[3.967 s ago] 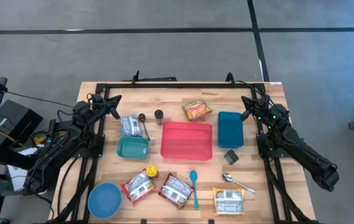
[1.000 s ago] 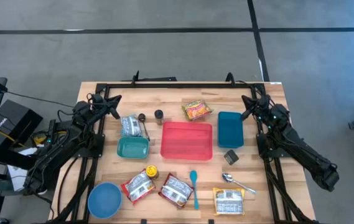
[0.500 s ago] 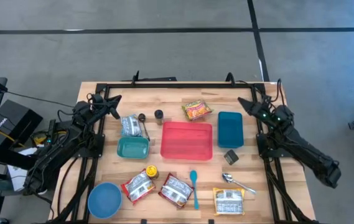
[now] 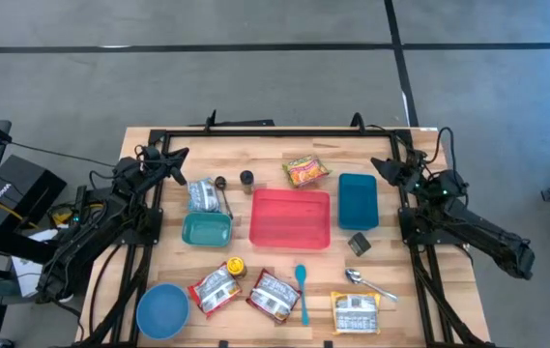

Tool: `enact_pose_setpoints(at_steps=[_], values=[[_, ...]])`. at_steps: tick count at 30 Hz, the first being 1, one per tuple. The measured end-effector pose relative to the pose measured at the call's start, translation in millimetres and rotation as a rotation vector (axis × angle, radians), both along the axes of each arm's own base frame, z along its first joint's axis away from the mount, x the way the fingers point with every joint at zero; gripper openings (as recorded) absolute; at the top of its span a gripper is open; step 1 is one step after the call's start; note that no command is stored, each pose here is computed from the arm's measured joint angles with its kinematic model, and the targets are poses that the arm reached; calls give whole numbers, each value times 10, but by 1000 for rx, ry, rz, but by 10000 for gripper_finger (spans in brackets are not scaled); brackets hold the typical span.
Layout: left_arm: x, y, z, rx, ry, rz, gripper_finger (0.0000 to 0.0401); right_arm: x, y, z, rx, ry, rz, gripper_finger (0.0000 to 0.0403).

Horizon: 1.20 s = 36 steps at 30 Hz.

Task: Pick & Place Food Item
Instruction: Put the black seasoning can into the blue bin

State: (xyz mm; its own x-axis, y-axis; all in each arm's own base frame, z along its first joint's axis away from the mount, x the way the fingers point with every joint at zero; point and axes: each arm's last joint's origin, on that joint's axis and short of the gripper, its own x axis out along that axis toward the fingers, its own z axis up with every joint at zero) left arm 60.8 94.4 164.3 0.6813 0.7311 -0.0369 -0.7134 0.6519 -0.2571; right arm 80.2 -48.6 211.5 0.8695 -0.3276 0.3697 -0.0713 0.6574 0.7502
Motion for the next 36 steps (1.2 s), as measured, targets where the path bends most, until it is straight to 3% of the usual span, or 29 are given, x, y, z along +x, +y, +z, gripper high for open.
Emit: enact_pose_setpoints(at_steps=[8,18,27,36], values=[[0,0,-1,0,0,0,0,21,98,58,-22,-58,129,0],[0,0,-1,0,0,0,0,-15,254,225,-167,-197,239,0],[0,0,-1,0,0,0,0,-26,340,462,-243,-88,244,0],[0,0,-1,0,0,0,0,-36,362,556,-170,113,158,0]])
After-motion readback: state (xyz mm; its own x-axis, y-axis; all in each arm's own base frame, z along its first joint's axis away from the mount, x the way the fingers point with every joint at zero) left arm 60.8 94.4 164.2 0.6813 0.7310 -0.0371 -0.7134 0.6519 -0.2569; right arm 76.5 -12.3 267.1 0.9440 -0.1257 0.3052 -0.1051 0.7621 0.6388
